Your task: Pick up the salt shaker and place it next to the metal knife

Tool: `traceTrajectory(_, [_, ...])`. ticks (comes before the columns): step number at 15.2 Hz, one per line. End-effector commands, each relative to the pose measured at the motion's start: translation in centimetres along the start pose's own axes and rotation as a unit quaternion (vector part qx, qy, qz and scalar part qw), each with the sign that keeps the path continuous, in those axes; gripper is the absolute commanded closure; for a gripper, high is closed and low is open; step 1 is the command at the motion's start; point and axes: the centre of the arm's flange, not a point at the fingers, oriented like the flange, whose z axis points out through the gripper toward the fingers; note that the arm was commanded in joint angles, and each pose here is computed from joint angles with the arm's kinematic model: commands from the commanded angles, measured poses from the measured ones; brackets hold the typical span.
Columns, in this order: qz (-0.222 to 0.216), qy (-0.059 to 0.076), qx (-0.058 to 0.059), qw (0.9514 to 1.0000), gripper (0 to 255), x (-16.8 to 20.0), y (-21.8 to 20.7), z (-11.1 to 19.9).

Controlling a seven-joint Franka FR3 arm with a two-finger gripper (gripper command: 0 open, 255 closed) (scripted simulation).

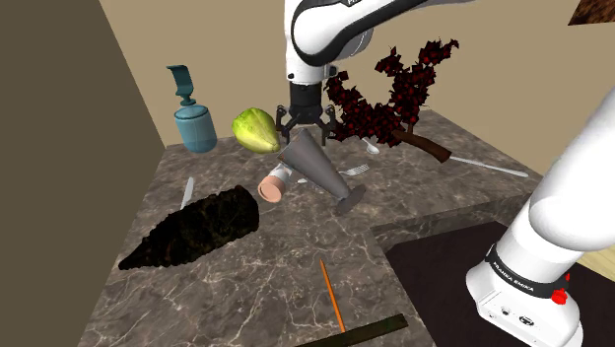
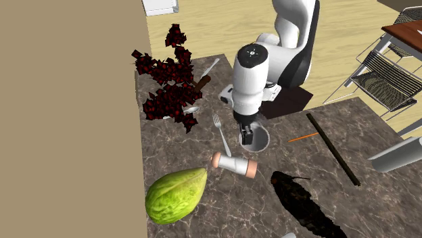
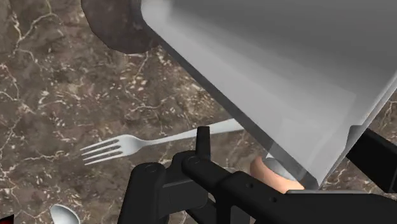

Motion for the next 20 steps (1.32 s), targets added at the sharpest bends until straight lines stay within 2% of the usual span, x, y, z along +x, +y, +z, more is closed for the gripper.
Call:
traceTrajectory(1, [0.026,-0.025,-0.038,0.9986,0,0.7,-1.4,2.6])
traceTrajectory(5, [0.074,-0.026,-0.046,0.9958,0,3.2,-5.4,5.4])
traceTrajectory(9, [0.122,-0.027,-0.054,0.9907,0,6.1,-9.1,8.2])
traceTrajectory(16, [0.122,-0.027,-0.054,0.9907,0,5.8,-8.7,11.9])
traceTrajectory(20, [0.122,-0.027,-0.054,0.9907,0,5.8,-8.7,12.2])
